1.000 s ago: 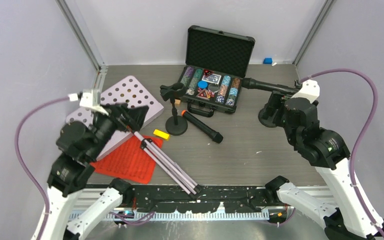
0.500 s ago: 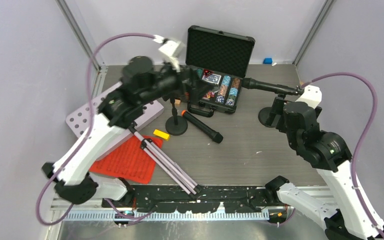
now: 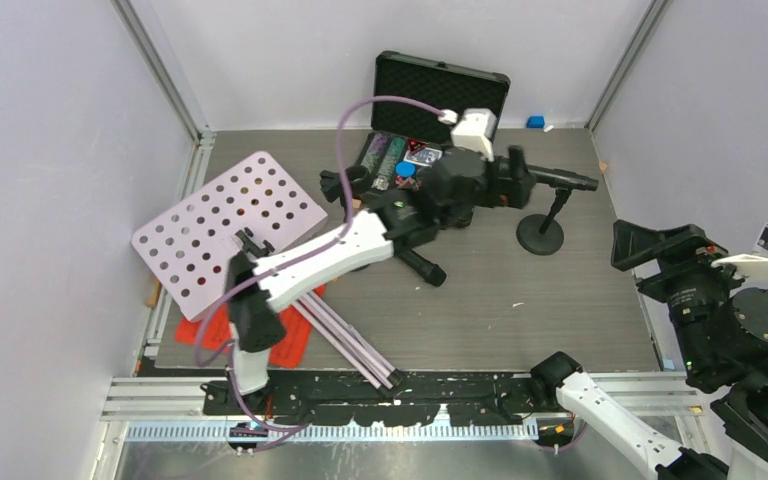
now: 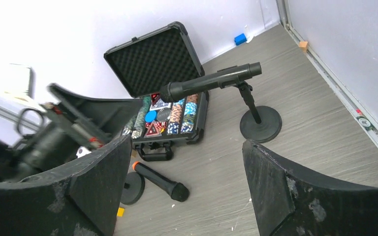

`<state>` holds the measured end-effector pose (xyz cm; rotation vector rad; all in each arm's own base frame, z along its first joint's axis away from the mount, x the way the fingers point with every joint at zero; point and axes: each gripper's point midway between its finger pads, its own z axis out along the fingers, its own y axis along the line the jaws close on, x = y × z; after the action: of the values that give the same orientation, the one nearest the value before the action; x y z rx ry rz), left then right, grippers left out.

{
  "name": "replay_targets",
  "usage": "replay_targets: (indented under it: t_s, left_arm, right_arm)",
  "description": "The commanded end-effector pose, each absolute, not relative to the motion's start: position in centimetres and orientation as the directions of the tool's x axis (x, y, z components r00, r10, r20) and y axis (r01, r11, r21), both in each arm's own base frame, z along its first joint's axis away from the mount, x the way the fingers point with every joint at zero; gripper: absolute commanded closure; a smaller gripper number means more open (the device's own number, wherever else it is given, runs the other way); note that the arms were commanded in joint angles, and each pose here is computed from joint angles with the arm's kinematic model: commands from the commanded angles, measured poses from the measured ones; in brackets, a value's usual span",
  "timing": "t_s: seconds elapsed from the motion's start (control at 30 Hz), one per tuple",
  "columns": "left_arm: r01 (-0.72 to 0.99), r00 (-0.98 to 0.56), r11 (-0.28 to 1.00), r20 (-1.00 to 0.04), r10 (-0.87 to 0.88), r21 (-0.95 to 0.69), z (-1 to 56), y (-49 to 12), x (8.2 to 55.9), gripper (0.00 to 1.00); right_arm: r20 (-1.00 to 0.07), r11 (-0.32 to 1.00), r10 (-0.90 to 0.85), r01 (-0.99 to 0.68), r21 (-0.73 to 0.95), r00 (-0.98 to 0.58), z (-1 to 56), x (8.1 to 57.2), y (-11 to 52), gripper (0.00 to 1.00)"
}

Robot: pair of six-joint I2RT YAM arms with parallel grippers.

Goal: Pack up the instrument practice props
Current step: Move the microphone stand with the microphone to the center of the board.

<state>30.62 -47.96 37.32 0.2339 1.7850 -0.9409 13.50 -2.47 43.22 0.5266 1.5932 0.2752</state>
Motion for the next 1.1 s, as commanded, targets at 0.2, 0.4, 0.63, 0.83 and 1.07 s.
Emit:
replay_targets:
  t_s: [0.2,0.4,0.63,0.83,1.07]
  left_arm:
    - [0.300,-0.508,0.640,-0.686,-0.521,-0.707,32.9,-54.1,31.8,0.00]
    - [0.491,-0.350,0.689,-0.845,-0.404,-0.533,29.7,-58.6,31.1,0.00]
    - [0.705,-0.157,0.648,-0.954,-0.253,-0.288,23.7,-62.5,29.0,0.00]
    - [0.820,-0.043,0.560,-0.989,-0.138,-0.114,19.4,-64.8,29.4,0.00]
    - [0.819,0.042,0.561,-0.960,-0.277,-0.126,19.0,-64.7,33.0,0.00]
  right_arm:
    - [-0.819,0.802,0.570,0.169,0.573,0.068,45.0,11.1,-4.4,0.13]
    - [-0.817,0.799,0.570,0.172,0.577,0.093,45.1,9.8,-5.5,0.14]
    - [-0.831,0.812,0.550,0.175,0.556,0.087,44.8,9.2,-5.9,0.14]
    - [-0.838,0.822,0.540,0.166,0.545,0.080,44.6,9.0,-5.9,0.15]
    - [-0.841,0.826,0.537,0.164,0.540,0.065,44.0,9.1,-5.7,0.15]
